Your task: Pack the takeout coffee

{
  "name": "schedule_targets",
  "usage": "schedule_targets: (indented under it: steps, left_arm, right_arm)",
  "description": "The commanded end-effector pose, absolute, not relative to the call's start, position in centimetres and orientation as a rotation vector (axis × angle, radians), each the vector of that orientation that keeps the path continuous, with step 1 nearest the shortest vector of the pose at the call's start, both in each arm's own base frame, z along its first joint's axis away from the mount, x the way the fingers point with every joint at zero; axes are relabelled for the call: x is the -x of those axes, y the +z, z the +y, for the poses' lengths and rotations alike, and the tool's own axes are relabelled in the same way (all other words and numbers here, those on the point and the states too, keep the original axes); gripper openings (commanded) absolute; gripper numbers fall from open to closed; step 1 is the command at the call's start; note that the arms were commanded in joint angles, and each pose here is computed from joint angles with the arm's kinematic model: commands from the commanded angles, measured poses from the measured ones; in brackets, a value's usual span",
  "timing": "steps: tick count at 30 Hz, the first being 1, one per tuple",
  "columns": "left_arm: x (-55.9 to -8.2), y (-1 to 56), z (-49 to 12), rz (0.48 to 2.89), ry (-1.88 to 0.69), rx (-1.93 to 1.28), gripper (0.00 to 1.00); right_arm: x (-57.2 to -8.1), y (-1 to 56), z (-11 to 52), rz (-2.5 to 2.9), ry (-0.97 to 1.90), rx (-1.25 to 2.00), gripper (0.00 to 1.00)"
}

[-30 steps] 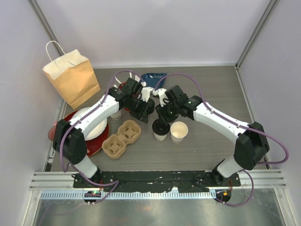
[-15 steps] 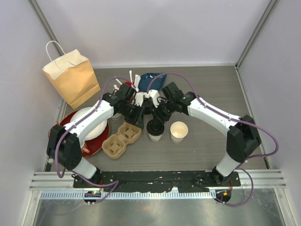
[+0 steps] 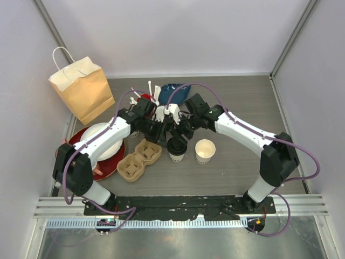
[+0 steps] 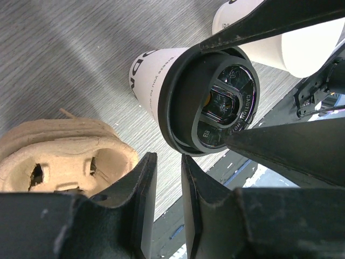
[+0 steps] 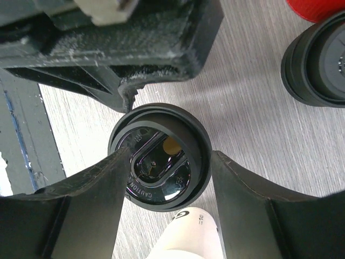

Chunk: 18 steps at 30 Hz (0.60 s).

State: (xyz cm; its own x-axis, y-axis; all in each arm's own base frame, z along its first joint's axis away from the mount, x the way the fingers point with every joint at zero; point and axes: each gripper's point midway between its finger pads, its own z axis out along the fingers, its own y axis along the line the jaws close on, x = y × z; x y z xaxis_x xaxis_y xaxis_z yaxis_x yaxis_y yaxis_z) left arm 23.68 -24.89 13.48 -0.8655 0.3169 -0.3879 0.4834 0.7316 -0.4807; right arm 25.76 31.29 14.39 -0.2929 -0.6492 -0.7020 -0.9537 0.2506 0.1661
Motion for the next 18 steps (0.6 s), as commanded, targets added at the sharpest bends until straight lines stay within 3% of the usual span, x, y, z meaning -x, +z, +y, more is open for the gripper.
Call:
schedule_targets:
  steps: [1,6,9,10,12,18]
  left_arm:
    - [-24.7,16.3,-25.7,2.535,-0.911,-0.643,0.28]
    - [-24.8,16.3,-25.8,2.534,-0.929,-0.626,0.28]
    - [-25.0,16.1,-26.2,2.538,-0.951,-0.613,0.28]
    - [-25.2,15.9,-26.3,2.543,-0.947,-0.613,0.27]
    - [-25.3,15.8,-26.4,2.549,-0.949,-0.604,0.26]
    - [-25.6,15.0,-26.0,2.559,-0.909,-0.586,0.25]
  right_arm:
    - [-26.9,21.6,32.6,1.860,0.800,1.310,0.67]
    - [-28.9,23.6,30.4,2.004,0.692,0.903,0.67]
    - [-29.6,22.6,27.3,2.181,0.599,0.485,0.59]
    - [-29.1,22.1,26.8,2.215,0.602,0.428,0.51]
    - [-27.5,20.4,25.8,2.307,0.615,0.317,0.47]
    - [-24.9,17.3,24.5,2.410,0.648,0.202,0.47]
